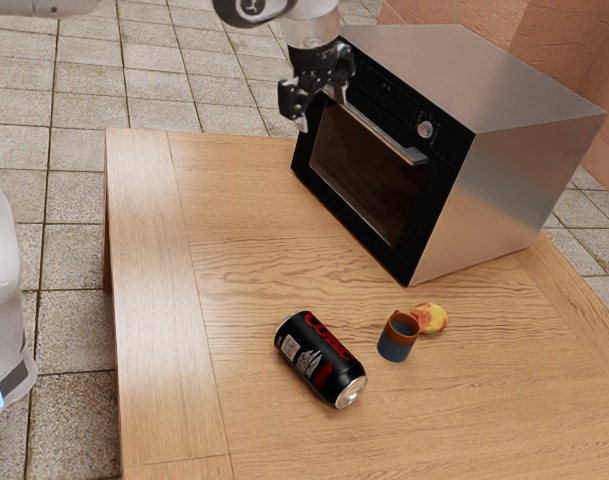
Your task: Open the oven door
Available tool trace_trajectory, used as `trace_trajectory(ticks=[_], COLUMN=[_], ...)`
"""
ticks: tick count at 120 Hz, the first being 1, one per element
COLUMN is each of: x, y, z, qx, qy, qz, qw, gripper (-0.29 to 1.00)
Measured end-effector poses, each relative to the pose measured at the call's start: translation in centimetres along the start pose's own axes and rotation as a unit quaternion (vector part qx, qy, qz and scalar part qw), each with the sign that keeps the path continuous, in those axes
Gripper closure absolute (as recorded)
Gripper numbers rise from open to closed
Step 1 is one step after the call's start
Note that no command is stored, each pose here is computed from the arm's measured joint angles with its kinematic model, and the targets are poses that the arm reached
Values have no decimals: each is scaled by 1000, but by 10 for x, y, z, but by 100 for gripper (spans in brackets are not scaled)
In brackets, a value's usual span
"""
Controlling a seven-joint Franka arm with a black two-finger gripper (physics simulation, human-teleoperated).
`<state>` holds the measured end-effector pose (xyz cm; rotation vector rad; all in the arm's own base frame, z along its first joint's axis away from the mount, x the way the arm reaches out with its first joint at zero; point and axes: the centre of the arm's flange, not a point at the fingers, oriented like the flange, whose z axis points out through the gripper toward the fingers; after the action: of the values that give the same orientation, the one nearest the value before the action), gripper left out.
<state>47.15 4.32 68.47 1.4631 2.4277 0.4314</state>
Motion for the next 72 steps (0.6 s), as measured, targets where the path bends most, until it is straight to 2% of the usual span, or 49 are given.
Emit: trace_trajectory(ticks=[18, 30, 44, 72], x=[-12, -19, -17, -16], y=[9, 19, 29, 46], z=[18, 26, 26, 35], qx=[-15, -41, -70, -97], qy=[10, 1, -4, -5], qz=[70, 102, 125, 163], qw=[997, 994, 990, 982], gripper=[0, 0, 0, 0])
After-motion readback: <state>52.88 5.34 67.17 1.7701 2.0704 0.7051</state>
